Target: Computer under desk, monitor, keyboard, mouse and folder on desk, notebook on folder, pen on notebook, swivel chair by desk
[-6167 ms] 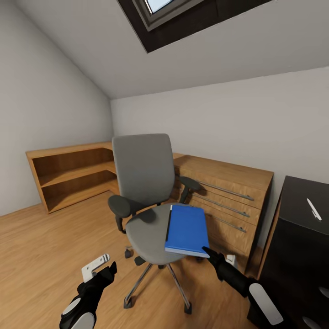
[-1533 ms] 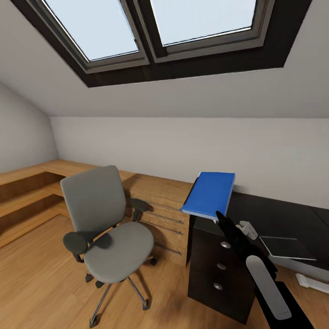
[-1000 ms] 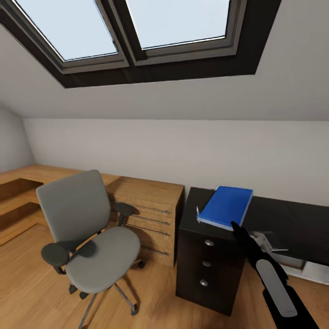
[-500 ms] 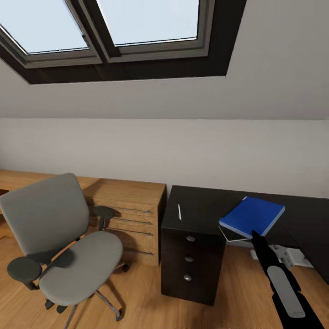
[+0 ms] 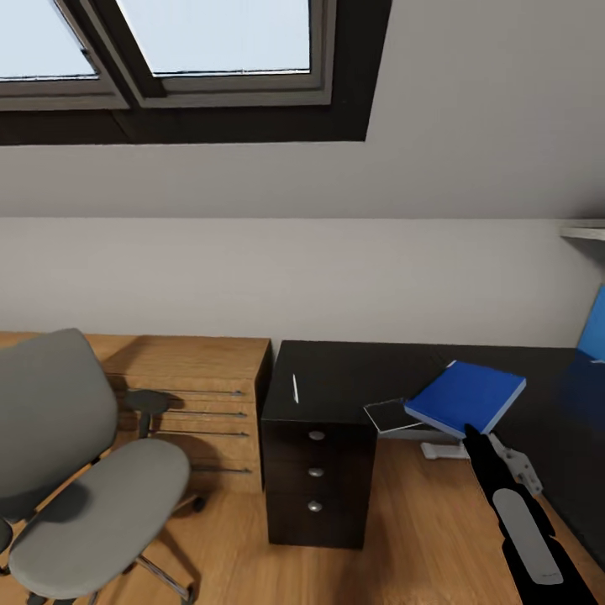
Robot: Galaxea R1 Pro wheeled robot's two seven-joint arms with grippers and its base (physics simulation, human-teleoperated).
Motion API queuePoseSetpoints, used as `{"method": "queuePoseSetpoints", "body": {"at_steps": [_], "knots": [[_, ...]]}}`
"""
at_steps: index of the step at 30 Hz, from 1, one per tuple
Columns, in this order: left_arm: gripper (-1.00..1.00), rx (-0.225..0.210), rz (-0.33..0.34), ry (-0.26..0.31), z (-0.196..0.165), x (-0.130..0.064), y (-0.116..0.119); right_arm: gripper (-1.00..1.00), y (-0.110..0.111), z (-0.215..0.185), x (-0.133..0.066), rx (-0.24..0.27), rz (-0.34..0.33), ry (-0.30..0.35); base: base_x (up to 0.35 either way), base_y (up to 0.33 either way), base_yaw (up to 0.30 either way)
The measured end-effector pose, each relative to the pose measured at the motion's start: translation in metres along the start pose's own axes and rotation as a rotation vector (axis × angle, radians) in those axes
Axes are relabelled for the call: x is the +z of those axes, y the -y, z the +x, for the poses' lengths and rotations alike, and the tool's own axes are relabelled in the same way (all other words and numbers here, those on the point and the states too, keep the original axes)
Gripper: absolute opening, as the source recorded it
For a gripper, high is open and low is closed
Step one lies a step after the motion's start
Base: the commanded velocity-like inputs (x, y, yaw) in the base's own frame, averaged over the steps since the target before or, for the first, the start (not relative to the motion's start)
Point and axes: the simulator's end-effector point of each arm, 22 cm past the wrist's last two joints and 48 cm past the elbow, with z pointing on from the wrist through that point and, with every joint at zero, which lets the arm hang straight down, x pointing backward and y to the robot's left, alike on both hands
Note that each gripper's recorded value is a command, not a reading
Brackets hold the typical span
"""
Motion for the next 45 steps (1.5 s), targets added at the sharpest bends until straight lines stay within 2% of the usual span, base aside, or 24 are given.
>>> {"method": "queuePoseSetpoints", "body": {"at_steps": [19,30,45], "knots": [[1.00,0.001,0.000,-0.001,0.001,0.000,0.000,-1.00,0.000,-0.001,0.000,-0.002,0.001,0.003,0.000,0.000,-0.296],[1.00,0.002,-0.001,-0.010,0.005,-0.001,0.002,-1.00,-0.001,0.003,0.000,0.000,-0.002,-0.001,0.000,0.000,-0.069],[1.00,0.002,0.005,-0.031,0.015,-0.001,0.009,-1.00,0.001,0.008,0.004,-0.008,-0.016,-0.010,0.000,0.000,-0.179]]}}
